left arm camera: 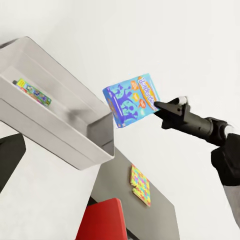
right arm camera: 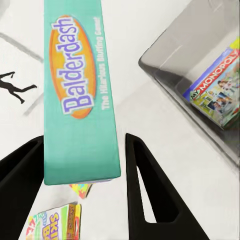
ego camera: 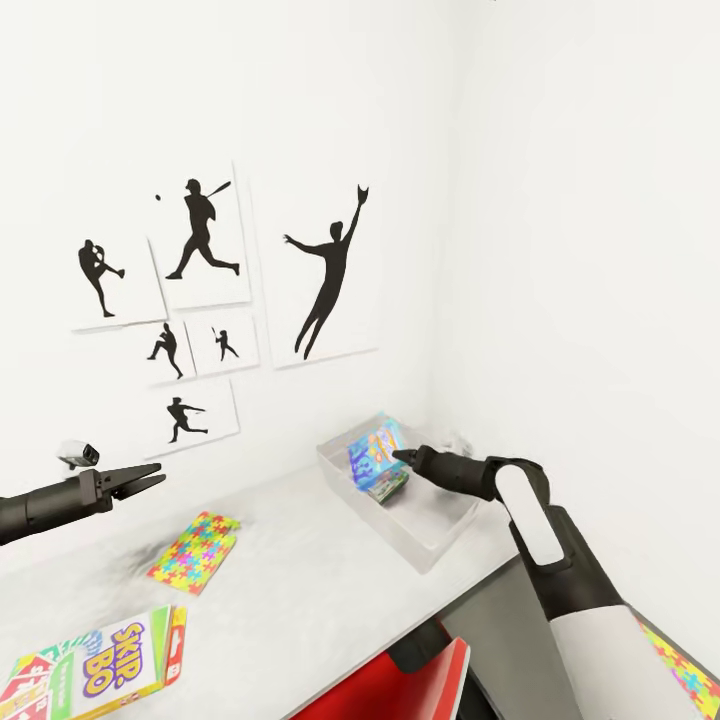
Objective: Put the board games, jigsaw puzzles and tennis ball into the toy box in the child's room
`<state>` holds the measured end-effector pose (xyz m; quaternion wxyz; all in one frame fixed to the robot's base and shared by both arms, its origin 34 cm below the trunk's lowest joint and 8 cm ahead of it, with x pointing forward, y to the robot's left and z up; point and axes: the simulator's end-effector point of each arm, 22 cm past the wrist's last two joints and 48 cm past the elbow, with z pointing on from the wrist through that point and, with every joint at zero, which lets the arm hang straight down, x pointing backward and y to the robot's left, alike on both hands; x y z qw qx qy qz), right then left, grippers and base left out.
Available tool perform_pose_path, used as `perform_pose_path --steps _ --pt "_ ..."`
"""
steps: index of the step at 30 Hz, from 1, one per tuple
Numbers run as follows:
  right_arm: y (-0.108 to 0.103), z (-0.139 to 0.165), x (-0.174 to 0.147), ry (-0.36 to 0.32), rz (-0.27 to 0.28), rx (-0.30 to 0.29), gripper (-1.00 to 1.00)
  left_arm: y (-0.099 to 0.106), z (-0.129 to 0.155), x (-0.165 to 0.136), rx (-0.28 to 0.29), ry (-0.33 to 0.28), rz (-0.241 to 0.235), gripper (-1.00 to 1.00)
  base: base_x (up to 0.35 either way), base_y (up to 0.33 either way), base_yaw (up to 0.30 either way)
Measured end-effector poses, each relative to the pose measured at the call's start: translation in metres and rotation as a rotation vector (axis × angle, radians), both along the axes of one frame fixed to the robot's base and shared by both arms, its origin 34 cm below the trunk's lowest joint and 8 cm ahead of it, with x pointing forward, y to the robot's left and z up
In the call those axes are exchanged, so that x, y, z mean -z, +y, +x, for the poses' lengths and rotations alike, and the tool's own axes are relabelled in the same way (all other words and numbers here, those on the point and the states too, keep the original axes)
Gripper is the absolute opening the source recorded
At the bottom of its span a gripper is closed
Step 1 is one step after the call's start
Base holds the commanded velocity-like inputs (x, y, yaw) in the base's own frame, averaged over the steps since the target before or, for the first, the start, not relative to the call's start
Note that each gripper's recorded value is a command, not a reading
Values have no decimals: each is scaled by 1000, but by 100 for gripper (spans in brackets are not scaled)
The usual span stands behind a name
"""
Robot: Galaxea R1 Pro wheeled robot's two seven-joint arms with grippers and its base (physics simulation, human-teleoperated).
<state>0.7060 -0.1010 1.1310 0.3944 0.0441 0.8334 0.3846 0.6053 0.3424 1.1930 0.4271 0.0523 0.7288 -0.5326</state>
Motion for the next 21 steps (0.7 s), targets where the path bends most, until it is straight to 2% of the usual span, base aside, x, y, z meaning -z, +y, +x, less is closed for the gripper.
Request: perform_pose_path --steps 1,5,9,14,21 --pt "2 -1 0 9 25 -3 -100 0 -1 -1 0 -1 0 100 0 0 0" --pt "-10 7 12 21 25 39 -100 0 -1 -1 0 -1 0 100 0 0 0" --pt "-22 15 36 71 27 82 -100 0 -1 0 1 -1 0 100 0 0 0" --pt "-30 23 32 67 29 100 -100 0 -1 0 1 -1 0 100 0 0 0" --pt "-60 39 19 60 63 168 -100 0 -1 -1 1 -2 -1 100 0 0 0"
